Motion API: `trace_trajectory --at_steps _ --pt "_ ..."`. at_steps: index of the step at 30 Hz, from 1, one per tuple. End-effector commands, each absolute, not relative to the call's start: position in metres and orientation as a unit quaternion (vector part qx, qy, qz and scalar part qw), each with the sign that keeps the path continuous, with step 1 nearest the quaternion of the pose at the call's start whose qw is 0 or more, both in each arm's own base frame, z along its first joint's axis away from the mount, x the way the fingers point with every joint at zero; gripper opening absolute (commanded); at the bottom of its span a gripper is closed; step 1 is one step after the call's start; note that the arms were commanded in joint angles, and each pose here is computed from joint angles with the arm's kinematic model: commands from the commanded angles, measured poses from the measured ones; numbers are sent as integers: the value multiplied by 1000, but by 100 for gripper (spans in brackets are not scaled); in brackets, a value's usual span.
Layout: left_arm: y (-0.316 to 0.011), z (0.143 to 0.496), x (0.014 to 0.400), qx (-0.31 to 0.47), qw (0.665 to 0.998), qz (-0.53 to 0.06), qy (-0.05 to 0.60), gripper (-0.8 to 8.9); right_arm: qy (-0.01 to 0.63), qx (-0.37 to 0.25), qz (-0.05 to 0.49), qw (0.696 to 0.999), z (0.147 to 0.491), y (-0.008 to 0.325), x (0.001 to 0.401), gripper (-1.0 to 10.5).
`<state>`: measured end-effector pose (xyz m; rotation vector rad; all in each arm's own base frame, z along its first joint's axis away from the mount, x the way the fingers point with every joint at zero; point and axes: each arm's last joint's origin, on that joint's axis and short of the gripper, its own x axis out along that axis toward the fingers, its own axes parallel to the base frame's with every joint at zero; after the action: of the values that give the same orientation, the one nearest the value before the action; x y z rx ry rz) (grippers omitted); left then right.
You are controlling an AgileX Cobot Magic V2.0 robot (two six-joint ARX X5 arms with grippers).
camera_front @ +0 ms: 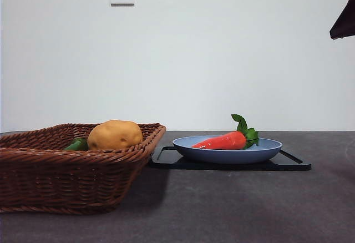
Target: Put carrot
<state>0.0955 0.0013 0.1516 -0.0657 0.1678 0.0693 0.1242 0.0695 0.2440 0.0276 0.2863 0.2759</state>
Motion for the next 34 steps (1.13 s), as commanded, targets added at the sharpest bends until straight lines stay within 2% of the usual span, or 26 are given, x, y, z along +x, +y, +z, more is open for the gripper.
trace_trajectory --at_steps 1,7,12,16,22,27,34 --pt "2 149 96 -38 995 38 83 8 134 24 139 981 249 71 124 11" --pt "2 149 96 -38 995 38 82 8 130 6 141 981 250 68 121 11" --pt "2 149 96 -38 995 38 83 8 80 -51 98 991 260 49 102 11" --pt "2 149 96 -38 995 38 83 8 47 -37 50 997 265 29 86 11" --pt "2 149 96 -38 995 38 82 8 14 -33 41 999 264 13 75 11" --pt "2 149 96 -38 995 38 83 8 16 -36 40 998 242 8 79 11" --pt "2 149 96 -38 995 38 82 8 16 -35 21 999 192 4 96 11"
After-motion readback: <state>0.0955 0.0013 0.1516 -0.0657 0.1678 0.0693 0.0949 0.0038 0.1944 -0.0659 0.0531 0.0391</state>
